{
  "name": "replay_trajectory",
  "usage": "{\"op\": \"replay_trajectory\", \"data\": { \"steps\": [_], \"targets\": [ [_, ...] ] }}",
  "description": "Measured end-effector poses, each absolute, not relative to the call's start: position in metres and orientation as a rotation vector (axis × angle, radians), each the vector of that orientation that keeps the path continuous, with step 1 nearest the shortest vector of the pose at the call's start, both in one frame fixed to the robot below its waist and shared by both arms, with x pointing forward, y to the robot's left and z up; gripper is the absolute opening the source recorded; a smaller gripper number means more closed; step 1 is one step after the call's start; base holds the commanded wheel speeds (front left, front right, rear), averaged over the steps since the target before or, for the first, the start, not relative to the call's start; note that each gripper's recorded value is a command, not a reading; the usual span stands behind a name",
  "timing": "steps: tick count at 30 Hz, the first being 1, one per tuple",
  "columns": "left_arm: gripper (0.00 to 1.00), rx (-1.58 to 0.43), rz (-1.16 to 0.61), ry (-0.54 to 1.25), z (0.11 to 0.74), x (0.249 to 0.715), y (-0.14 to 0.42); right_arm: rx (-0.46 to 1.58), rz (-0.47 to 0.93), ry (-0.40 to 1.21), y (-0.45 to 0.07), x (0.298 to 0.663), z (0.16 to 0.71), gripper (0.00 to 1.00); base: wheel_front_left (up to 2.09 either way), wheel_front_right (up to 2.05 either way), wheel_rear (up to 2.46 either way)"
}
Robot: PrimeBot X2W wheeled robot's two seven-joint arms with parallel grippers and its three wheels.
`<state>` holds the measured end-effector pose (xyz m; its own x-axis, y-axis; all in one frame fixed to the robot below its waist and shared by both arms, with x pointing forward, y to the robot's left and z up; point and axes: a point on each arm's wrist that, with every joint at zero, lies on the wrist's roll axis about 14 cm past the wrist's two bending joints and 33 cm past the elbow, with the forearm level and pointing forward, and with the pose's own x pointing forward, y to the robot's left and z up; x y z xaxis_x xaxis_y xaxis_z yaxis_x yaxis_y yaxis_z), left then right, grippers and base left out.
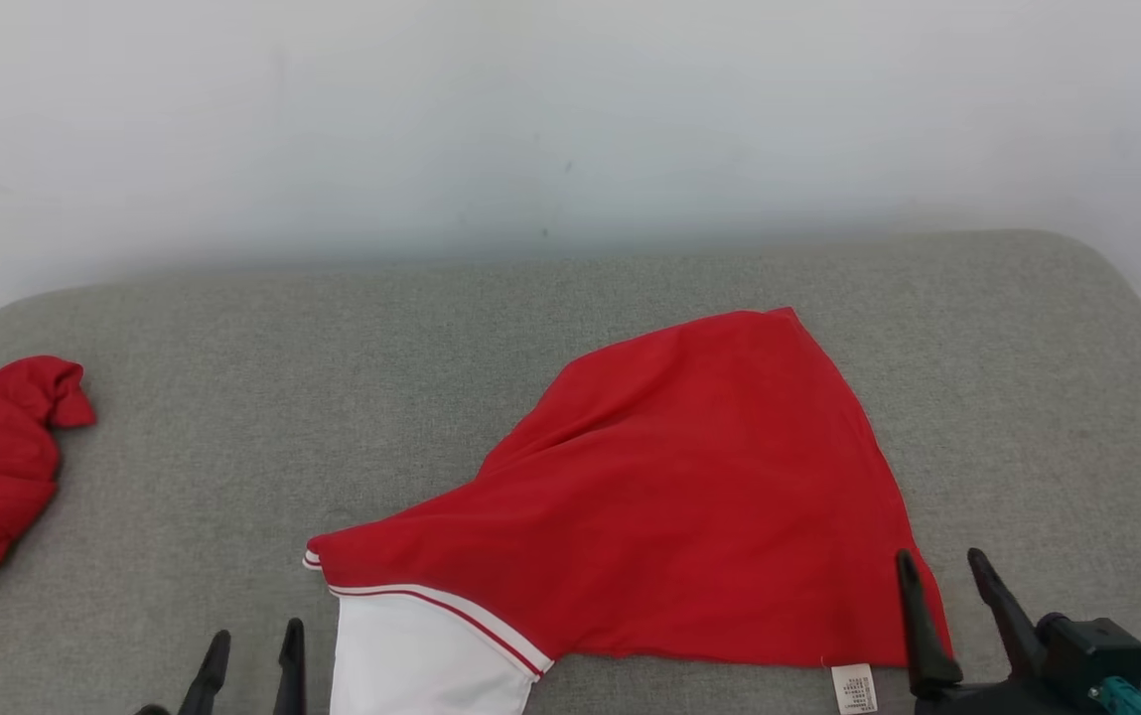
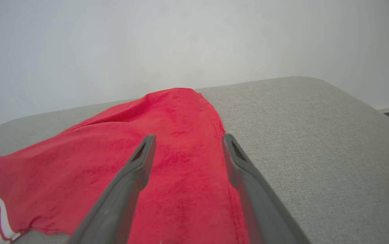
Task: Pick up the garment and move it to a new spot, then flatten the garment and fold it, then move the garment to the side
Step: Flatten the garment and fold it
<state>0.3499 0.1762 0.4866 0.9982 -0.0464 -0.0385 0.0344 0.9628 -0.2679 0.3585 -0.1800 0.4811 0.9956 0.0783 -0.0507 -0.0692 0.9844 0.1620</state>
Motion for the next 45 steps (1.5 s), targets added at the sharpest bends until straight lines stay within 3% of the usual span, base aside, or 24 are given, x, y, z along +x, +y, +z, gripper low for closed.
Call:
{"op": "replay_trajectory", "data": {
  "steps": [12,45],
  "targets": [
    [1.0,-0.246,0.022,-0.108,0.516,0.338,0.196,0.1,0.069,0.036,-0.193,0.352,0.49,1.0,0.0,0.0,0.0],
    [1.0,-0.184,0.014,-0.057,0.493,0.316,0.198,0.093,0.026,0.058,-0.209,0.333,0.478,1.0,0.0,0.0,0.0]
  ]
}}
